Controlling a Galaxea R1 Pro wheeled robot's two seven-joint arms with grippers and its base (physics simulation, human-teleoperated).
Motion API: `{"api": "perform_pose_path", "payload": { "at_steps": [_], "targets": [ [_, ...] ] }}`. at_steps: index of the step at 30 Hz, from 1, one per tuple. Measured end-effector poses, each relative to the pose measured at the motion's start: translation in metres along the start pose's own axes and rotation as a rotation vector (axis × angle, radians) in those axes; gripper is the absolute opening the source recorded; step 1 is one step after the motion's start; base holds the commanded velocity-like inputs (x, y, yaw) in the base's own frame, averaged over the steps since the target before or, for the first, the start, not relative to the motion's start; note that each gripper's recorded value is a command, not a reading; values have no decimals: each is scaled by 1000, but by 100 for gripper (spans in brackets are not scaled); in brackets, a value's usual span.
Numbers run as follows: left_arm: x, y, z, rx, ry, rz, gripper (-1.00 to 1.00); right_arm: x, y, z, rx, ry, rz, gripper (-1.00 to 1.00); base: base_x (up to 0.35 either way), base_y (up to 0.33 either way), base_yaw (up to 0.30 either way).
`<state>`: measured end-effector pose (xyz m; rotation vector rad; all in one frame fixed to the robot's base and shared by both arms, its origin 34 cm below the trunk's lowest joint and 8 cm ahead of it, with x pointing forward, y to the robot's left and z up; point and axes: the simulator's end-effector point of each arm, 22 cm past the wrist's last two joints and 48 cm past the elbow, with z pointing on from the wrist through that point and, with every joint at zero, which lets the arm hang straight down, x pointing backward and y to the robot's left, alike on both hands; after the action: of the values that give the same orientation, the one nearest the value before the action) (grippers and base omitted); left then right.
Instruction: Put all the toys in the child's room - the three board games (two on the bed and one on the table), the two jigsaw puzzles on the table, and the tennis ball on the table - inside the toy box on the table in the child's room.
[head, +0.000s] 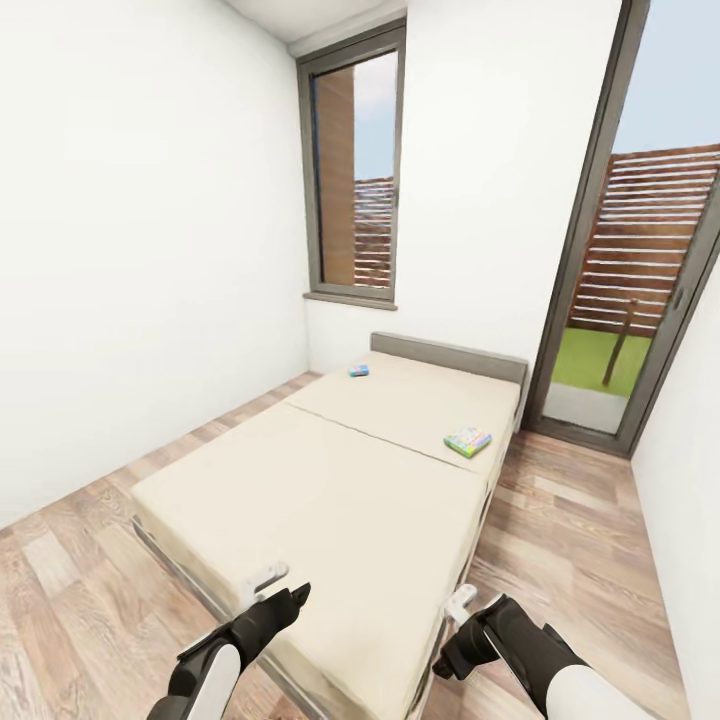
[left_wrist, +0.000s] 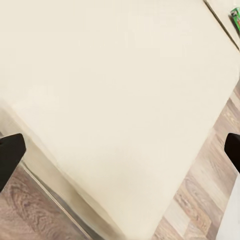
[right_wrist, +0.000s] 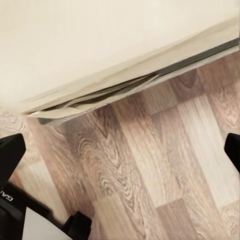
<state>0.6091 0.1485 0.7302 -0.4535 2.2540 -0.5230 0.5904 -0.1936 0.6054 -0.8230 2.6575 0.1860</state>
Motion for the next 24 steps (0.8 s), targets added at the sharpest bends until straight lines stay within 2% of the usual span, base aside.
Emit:
{"api": "perform_pose_path", "payload": {
  "at_steps": [24],
  "targets": [
    [2,1,1,-4,5,-1,100,-2,0,0,2,-2,0,100,0,0,298]
  ]
}}
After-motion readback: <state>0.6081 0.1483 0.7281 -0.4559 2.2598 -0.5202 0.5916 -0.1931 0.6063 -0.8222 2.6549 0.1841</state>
